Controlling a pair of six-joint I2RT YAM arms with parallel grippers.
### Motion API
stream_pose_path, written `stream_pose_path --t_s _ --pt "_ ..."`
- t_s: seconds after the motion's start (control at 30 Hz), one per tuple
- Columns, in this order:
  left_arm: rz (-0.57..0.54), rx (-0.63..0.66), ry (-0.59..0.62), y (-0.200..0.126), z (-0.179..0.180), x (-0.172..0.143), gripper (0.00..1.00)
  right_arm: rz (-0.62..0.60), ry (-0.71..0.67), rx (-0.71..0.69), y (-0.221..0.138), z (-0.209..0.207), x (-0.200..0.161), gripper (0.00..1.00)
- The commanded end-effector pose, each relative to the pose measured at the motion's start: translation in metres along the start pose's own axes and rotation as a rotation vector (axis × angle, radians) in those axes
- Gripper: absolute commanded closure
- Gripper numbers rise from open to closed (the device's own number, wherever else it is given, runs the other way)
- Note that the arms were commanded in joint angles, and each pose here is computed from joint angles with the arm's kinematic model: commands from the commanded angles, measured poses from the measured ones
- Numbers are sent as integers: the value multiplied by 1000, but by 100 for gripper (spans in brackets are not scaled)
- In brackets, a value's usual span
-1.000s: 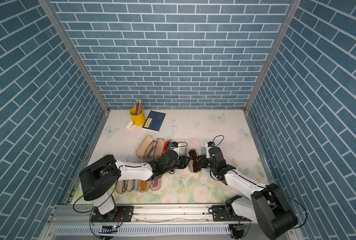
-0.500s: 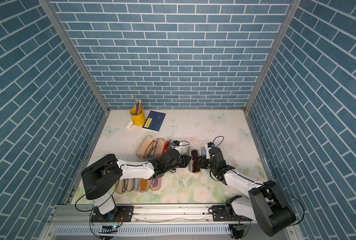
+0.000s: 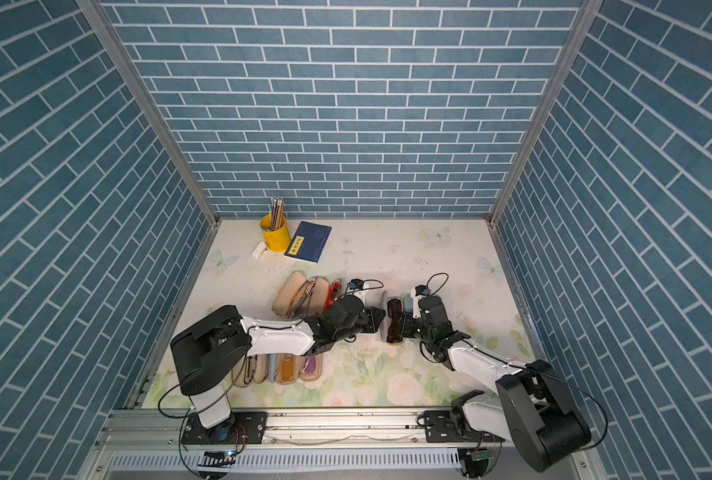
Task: Close the glasses case
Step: Close the glasses case at the center of the board.
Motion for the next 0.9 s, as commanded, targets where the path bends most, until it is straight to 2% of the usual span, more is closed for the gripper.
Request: stream_pose_path --t_s 0.0,0.87 --pt "78 40 29 7 8 -18 79 8 -23 -5 1 -6 -3 76" --pt "111 53 52 15 7 -23 83 2 -18 1 -2 -7 -4 77"
Point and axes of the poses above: each gripper's point midway between its finger pads, its own y axis out along the fingers, its own z axis along the line the jaws close on, x = y × z, the point moved 5 cm from there along -y, back along the fingers, and after that the axes turned 15 degrees about y, right-handed, at the moved point
